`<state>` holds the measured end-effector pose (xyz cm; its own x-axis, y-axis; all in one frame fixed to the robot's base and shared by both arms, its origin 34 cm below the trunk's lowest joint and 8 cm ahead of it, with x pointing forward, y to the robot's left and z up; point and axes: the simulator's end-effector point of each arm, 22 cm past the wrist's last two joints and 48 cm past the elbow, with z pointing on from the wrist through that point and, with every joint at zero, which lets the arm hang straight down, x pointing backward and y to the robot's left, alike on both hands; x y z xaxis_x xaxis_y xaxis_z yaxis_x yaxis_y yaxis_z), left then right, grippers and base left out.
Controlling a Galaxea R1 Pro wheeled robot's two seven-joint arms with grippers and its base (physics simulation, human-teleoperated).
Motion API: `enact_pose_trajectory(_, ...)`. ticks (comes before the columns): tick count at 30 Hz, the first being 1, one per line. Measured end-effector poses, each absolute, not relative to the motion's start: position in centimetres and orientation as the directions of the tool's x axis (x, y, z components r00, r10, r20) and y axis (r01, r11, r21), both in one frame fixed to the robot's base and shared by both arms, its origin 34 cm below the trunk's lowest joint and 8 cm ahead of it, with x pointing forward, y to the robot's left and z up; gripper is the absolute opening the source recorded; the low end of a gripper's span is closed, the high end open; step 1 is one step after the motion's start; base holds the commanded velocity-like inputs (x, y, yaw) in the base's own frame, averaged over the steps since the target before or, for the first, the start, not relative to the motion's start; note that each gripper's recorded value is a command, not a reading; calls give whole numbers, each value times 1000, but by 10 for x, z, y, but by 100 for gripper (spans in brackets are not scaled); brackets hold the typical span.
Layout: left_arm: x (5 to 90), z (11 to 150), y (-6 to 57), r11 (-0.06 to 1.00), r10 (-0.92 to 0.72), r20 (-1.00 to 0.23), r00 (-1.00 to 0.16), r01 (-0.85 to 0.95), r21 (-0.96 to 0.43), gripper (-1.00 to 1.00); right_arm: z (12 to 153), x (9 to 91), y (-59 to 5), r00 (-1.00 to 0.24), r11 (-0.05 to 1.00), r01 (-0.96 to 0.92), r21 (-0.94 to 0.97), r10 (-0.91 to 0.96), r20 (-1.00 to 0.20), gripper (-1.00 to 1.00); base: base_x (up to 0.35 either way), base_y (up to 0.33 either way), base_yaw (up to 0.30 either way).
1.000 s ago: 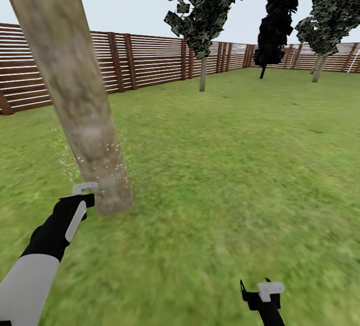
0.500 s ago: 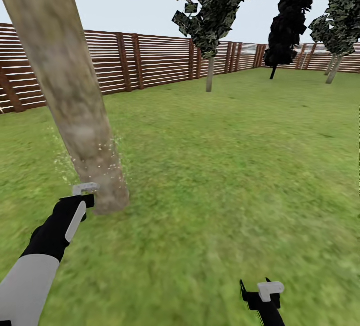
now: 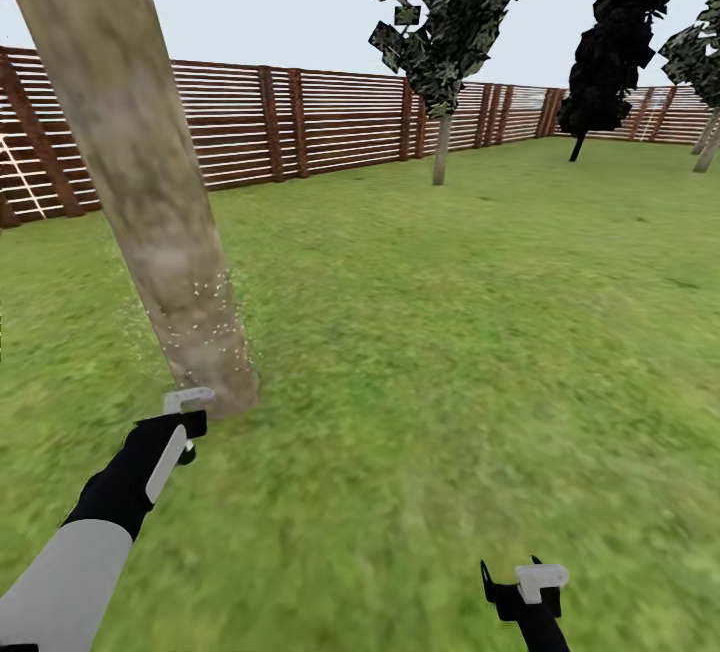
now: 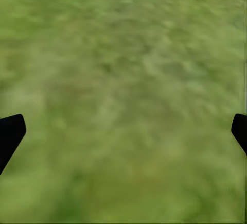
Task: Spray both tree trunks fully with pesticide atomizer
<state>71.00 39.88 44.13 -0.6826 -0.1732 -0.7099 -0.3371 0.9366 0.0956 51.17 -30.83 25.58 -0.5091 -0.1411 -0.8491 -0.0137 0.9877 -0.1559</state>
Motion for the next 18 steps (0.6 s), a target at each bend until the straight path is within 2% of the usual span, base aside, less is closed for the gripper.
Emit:
enact_pose_trajectory(7, 710, 442, 398, 936, -169, -711, -683, -337, 101, -100, 256, 512, -308, -509, 988, -14, -156, -141, -849, 100, 216, -211, 23)
enact_pose_trajectory(13, 708, 438, 400, 935, -170, -705, -688, -339, 106, -100, 256, 512, -308, -509, 988, -15, -156, -141, -849, 100, 237, -195, 253)
enact_pose_trajectory(15, 689, 405, 403, 932, -185, -652, -735, -342, 121, -100, 256, 512, -308, -509, 988, -14, -156, -141, -849, 100, 237, -181, 63)
enact_pose_trajectory(18, 688, 394, 402, 932, -185, -663, -725, -343, 116, -100, 256, 512, -308, -509, 988, -14, -156, -141, -849, 100, 238, -169, 8)
